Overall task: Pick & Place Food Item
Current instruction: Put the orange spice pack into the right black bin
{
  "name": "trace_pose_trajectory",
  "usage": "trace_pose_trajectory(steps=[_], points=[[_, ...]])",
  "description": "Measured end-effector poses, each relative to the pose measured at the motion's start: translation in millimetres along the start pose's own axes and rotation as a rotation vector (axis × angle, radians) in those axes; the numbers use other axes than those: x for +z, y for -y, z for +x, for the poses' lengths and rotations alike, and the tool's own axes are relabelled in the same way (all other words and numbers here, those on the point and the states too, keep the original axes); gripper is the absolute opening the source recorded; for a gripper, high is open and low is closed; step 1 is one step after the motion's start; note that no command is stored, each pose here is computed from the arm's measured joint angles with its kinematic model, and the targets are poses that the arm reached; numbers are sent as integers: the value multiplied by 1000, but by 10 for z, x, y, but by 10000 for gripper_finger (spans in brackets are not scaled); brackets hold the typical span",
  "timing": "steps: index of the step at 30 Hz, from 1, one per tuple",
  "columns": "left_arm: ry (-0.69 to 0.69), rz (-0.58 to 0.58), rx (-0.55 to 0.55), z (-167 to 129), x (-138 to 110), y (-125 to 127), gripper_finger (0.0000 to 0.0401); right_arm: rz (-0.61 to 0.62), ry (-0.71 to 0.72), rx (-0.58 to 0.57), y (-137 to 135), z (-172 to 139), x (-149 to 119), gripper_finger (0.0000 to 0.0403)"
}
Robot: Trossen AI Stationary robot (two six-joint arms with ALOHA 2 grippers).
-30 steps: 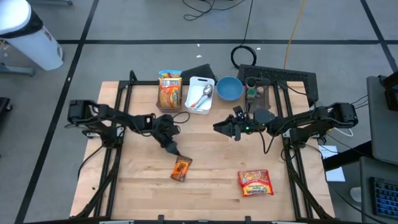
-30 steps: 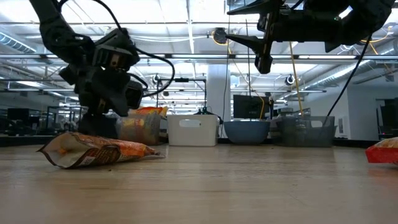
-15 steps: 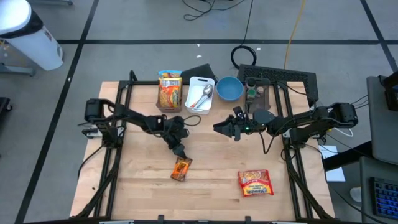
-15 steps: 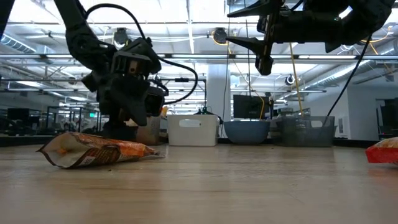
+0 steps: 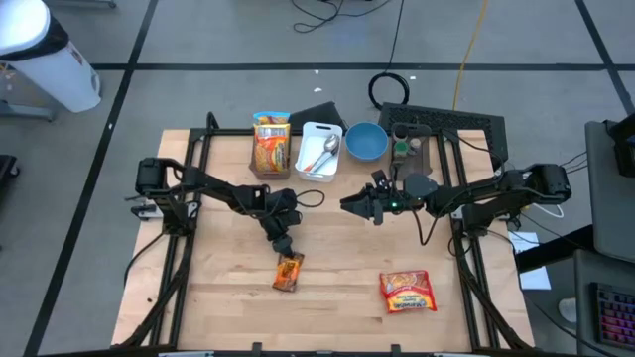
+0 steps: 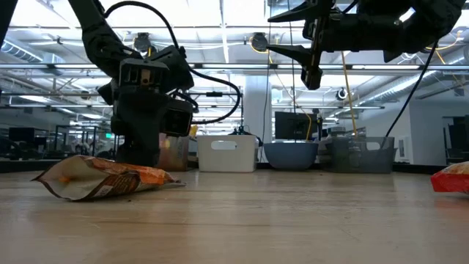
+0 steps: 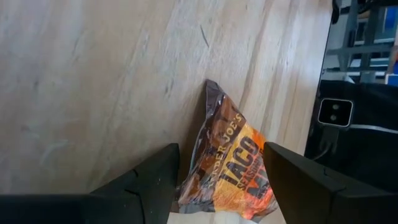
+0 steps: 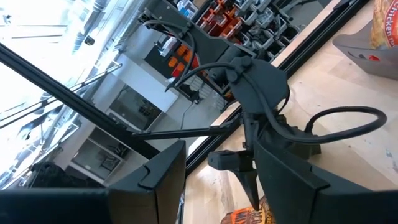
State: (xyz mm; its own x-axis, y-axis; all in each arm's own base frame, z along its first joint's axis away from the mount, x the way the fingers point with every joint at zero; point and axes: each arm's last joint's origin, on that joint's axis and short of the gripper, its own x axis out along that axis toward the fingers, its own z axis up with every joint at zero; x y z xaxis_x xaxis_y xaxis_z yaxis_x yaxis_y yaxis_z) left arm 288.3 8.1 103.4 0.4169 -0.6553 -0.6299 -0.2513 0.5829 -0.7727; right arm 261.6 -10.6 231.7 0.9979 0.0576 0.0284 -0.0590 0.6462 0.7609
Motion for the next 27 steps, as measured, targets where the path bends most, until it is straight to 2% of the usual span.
trace_pose_trajectory(steps=[5, 13, 27], points=[[-3, 0, 8, 3, -8, -5, 225, -1, -5, -5, 5, 0, -4, 183], [-10, -2, 11, 6, -18, -11, 131, -1, -5, -5, 5, 0, -4, 183], [-19, 38, -4, 8, -24, -9, 10, 2, -4, -5, 4, 0, -4, 183]])
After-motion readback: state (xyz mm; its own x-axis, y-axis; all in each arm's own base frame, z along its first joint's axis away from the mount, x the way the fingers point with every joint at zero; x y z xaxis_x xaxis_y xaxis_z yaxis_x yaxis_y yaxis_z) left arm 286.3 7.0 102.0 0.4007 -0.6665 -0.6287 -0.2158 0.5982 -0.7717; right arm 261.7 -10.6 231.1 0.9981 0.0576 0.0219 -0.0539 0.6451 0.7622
